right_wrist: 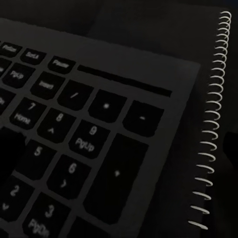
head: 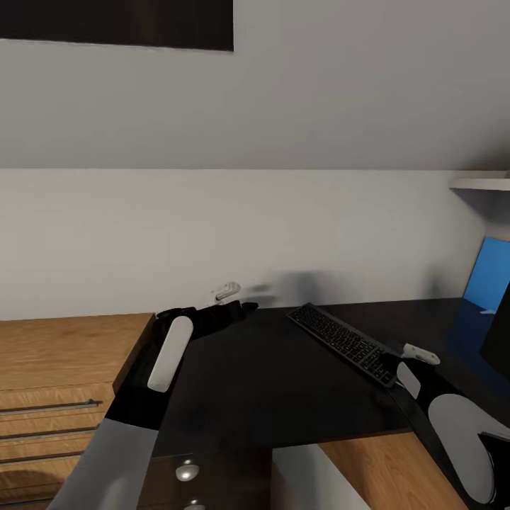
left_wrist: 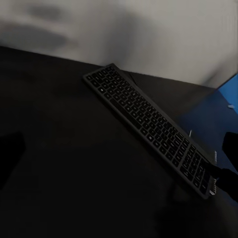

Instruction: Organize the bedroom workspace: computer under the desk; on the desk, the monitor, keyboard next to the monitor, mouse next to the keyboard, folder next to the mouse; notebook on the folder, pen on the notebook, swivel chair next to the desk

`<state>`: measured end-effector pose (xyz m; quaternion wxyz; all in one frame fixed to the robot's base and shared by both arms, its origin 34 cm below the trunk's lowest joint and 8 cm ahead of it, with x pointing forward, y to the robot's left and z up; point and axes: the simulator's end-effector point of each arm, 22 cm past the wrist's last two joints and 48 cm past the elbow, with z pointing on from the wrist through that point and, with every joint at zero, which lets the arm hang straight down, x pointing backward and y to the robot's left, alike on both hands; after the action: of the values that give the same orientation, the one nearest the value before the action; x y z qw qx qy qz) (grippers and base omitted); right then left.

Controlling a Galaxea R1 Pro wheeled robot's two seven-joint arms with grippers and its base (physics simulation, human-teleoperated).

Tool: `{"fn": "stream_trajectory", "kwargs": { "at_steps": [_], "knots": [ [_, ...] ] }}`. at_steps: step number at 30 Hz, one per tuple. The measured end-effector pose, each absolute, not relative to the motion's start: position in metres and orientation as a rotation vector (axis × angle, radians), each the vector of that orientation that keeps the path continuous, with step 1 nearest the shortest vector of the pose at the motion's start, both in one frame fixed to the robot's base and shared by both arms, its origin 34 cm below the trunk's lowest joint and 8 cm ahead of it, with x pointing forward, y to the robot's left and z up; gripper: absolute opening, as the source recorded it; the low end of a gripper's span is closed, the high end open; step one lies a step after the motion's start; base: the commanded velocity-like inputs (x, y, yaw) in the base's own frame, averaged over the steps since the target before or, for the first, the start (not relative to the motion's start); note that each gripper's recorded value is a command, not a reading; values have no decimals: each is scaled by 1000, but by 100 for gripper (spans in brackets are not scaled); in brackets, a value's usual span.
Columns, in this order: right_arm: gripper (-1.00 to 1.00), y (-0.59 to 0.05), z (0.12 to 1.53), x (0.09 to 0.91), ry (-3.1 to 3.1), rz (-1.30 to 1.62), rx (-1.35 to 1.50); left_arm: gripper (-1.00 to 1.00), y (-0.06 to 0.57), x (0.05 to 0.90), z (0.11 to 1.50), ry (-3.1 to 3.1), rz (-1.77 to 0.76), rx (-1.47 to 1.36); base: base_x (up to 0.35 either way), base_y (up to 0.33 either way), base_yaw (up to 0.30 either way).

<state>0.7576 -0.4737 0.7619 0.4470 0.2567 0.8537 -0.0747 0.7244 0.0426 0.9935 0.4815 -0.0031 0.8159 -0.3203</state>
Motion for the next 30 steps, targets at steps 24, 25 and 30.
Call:
{"fn": "stream_trajectory", "kwargs": {
  "at_steps": [24, 25, 30],
  "knots": [
    [100, -474, 746, 757, 2106, -185, 632, 100, 42, 722, 973, 1990, -783, -7, 0, 0, 0],
    [100, -474, 746, 757, 2106, -188, 629, 100, 42, 722, 973, 1989, -783, -7, 0, 0, 0],
    [100, -472, 746, 758, 2106, -185, 625, 100, 42, 722, 973, 1990, -784, -8, 0, 0, 0]
  ]
}}
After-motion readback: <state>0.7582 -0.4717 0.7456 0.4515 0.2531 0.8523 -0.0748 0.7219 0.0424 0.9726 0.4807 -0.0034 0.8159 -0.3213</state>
